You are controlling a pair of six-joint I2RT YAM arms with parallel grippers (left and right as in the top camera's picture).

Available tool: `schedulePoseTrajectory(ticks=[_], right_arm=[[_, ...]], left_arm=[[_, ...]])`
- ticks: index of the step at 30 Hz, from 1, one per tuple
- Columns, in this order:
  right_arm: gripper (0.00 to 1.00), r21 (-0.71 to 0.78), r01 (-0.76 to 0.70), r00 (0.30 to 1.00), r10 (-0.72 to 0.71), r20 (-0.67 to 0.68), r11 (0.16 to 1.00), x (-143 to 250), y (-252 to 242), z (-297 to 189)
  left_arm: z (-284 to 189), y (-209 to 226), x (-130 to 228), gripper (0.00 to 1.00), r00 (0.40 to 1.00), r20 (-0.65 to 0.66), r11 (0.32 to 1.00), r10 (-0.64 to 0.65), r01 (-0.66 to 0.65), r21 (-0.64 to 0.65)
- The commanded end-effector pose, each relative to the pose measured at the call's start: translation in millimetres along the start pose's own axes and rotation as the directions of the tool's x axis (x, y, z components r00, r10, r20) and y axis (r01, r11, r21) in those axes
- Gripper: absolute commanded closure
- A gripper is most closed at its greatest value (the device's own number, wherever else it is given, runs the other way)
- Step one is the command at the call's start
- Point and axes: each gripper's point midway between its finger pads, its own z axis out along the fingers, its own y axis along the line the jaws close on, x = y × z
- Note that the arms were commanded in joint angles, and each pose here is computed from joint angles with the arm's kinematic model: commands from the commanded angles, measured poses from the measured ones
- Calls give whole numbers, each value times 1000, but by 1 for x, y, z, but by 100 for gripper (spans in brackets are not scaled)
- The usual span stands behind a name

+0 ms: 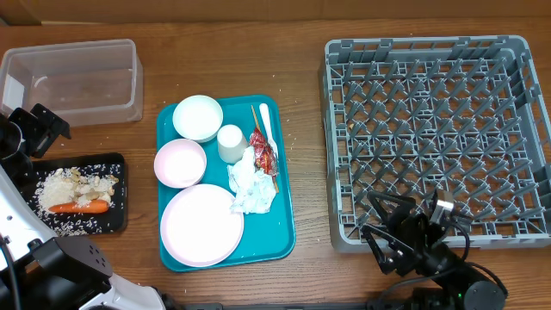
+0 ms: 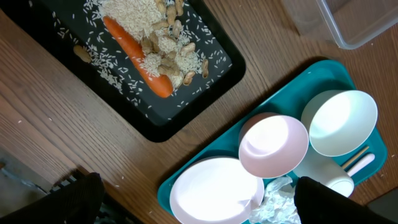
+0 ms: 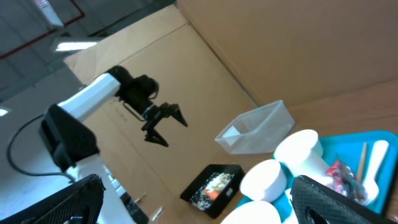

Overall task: Sort waste into correct bins and load items into the dishwasher rack
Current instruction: 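Move the right gripper to the small white cup and grasp it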

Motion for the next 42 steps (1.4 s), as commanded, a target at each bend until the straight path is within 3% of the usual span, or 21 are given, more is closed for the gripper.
schedulePoseTrajectory(ticks=[1,11,21,27,34,36,37,42], right_arm=[[0,-23,158,987,-157,30,987,-27,42,0],[1,240,320,940,-339,37,916,-92,78,0],[0,304,254,967,-242,-79,918,-132,42,42],[1,273,252,956,-194,-221,928,-135,19,95],[0,373,419,858,-227,-461,828,-84,-4,167],[0,398,468,817,-215,-535,789,-56,-13,187],[0,390,504,770,-197,-606,770,-23,-23,207],[0,364,539,668,-122,-734,760,55,-66,241]], left_arm=[[-6,2,3,0,1000,16,1000,-19,18,7],[-6,2,3,0,1000,15,1000,-19,18,7],[-6,2,3,0,1000,16,1000,-19,18,7],[-6,2,3,0,1000,16,1000,-19,18,7],[-6,2,3,0,1000,16,1000,-19,18,7],[-6,2,3,0,1000,15,1000,-19,18,7],[-6,2,3,0,1000,16,1000,-19,18,7],[-6,2,3,0,1000,16,1000,-19,18,7]])
